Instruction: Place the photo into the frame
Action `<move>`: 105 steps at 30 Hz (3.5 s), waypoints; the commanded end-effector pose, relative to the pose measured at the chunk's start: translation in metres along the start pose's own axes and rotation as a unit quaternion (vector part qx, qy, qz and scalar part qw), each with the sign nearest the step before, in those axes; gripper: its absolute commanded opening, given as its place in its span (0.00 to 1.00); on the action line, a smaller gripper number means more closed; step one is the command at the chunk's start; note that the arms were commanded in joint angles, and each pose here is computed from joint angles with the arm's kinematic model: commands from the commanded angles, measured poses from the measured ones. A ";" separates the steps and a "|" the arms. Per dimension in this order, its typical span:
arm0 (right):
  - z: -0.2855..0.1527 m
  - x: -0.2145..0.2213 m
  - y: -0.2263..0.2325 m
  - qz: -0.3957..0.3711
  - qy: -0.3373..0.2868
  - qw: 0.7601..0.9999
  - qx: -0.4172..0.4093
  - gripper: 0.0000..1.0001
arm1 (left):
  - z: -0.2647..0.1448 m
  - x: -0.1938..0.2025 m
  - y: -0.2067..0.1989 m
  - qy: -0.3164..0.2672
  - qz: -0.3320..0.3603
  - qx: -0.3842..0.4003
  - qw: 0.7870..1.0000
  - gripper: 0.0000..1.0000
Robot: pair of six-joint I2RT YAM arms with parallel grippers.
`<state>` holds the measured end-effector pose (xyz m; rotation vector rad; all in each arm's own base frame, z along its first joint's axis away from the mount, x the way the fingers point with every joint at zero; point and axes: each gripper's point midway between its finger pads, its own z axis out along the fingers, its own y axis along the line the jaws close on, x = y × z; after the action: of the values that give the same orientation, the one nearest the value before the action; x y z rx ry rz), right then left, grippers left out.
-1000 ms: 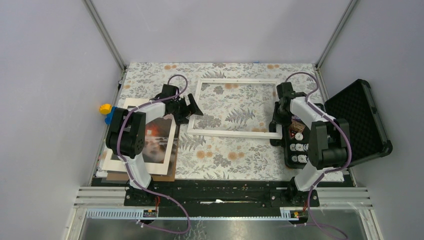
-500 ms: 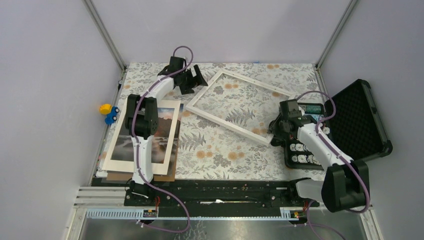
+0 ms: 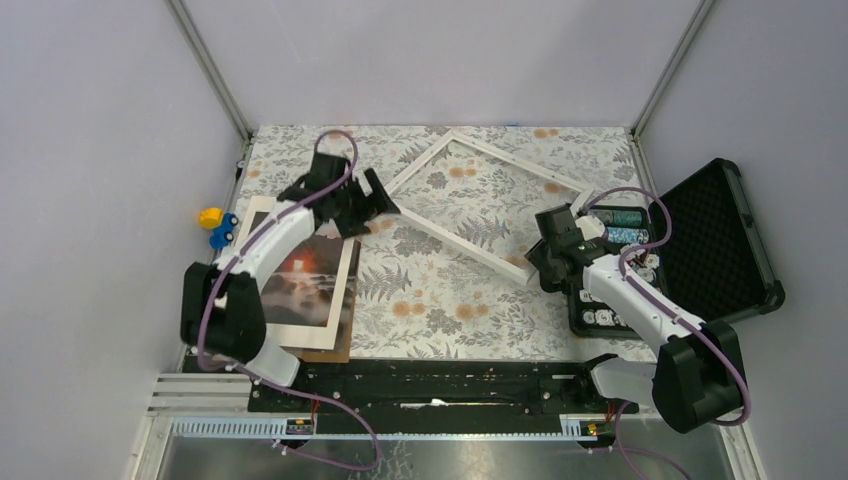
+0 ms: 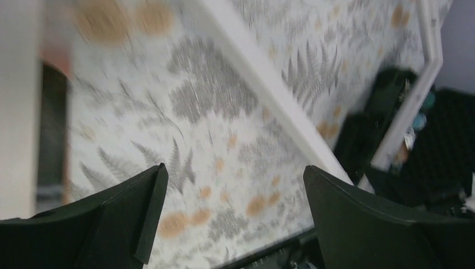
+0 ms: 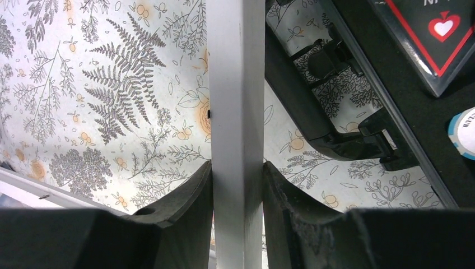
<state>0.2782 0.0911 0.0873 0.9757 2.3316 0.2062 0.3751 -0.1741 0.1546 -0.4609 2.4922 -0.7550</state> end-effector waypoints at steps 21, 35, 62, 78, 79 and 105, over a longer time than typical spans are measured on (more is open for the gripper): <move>-0.005 -0.013 0.041 0.085 -0.043 0.993 -0.070 0.00 | 0.042 0.043 -0.063 -0.094 -0.301 0.214 0.925 0.78; -0.002 -0.006 0.045 0.103 -0.026 0.991 -0.080 0.00 | 0.097 0.048 -0.060 -0.081 -0.328 0.202 0.919 0.73; -0.043 -0.040 0.039 -0.218 -0.120 0.959 -0.136 0.90 | 0.099 0.017 0.014 0.071 -0.097 0.188 0.975 0.00; 0.010 -0.030 0.096 -0.272 0.056 0.948 -0.154 1.00 | 0.062 -0.048 0.073 0.040 0.163 -0.055 0.984 0.00; 0.022 -0.033 0.097 -0.265 0.072 0.951 -0.144 0.99 | 0.064 -0.050 0.068 0.035 0.154 -0.052 0.986 0.00; 0.107 0.004 0.050 -0.275 0.183 0.942 -0.066 0.38 | 0.092 0.060 0.001 0.046 -0.004 0.064 0.997 0.93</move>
<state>0.4081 0.1017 0.0136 0.1426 2.7375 0.2229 0.3322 -0.2222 0.0443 -0.4354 2.6363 -0.8933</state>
